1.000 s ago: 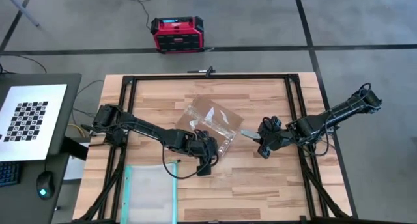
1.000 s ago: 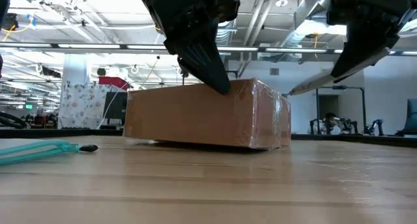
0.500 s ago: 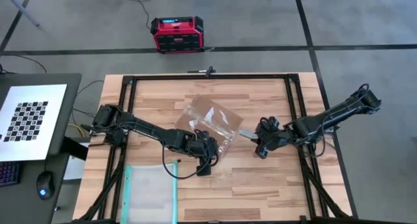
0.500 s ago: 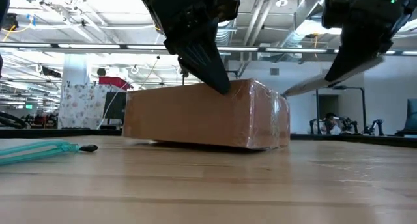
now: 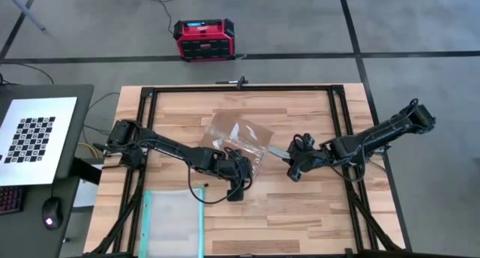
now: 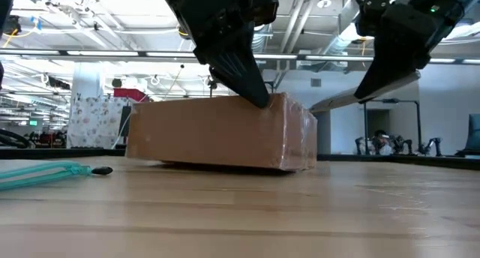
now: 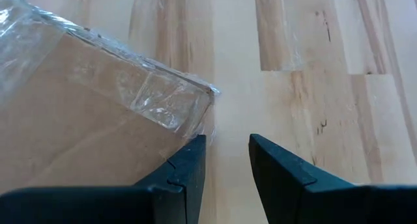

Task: Unpack boxes
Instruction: Open the cardboard box using the gray cutter

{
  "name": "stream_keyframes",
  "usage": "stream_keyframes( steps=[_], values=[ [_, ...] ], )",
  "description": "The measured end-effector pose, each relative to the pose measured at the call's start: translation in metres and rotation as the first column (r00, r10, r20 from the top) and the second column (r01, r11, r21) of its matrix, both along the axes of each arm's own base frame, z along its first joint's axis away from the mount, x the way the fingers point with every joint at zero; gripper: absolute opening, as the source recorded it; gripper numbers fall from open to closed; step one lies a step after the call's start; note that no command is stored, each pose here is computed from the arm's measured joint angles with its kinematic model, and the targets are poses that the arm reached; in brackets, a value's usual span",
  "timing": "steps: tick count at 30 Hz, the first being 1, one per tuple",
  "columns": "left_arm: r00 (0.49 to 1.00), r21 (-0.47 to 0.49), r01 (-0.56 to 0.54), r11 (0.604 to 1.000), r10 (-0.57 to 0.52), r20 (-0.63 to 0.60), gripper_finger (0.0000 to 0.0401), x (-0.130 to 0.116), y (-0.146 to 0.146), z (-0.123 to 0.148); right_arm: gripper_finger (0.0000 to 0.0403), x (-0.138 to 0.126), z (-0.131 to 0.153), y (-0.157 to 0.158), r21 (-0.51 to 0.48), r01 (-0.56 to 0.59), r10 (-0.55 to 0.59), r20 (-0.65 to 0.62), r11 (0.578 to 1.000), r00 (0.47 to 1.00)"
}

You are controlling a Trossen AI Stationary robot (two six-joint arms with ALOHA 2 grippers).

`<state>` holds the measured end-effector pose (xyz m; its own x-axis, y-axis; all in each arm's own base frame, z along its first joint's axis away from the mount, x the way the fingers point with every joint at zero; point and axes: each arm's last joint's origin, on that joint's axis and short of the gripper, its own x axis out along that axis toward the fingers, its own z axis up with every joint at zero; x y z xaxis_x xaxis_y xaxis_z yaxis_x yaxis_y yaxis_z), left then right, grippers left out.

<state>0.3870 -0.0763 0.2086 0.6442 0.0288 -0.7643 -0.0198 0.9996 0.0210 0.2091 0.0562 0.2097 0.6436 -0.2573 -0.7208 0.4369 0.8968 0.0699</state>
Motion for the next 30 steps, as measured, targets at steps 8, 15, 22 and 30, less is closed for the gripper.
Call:
stream_keyframes(
  steps=[8,15,22,30],
  values=[
    [0.999,-0.004,-0.033,0.999,0.033,0.002,0.0104,0.003,0.012,0.0,0.0121,0.004,-0.002,0.003,0.018,-0.053,0.053,0.001,0.998,0.999],
    [0.993,0.057,-0.104,0.993,0.1,0.058,0.0104,0.008,0.028,0.003,0.0121,0.014,0.008,0.015,0.143,-0.31,0.296,0.112,0.94,0.949],
    [0.996,0.034,-0.088,0.996,0.087,0.034,0.0104,0.007,0.027,0.001,0.0121,0.009,0.009,0.006,0.127,-0.261,0.253,0.075,0.957,0.964],
    [0.996,-0.047,-0.076,0.996,0.078,0.043,0.0105,-0.013,0.015,0.032,0.0121,-0.002,0.014,0.001,0.114,-0.221,0.219,0.032,0.968,0.975]
  ],
)
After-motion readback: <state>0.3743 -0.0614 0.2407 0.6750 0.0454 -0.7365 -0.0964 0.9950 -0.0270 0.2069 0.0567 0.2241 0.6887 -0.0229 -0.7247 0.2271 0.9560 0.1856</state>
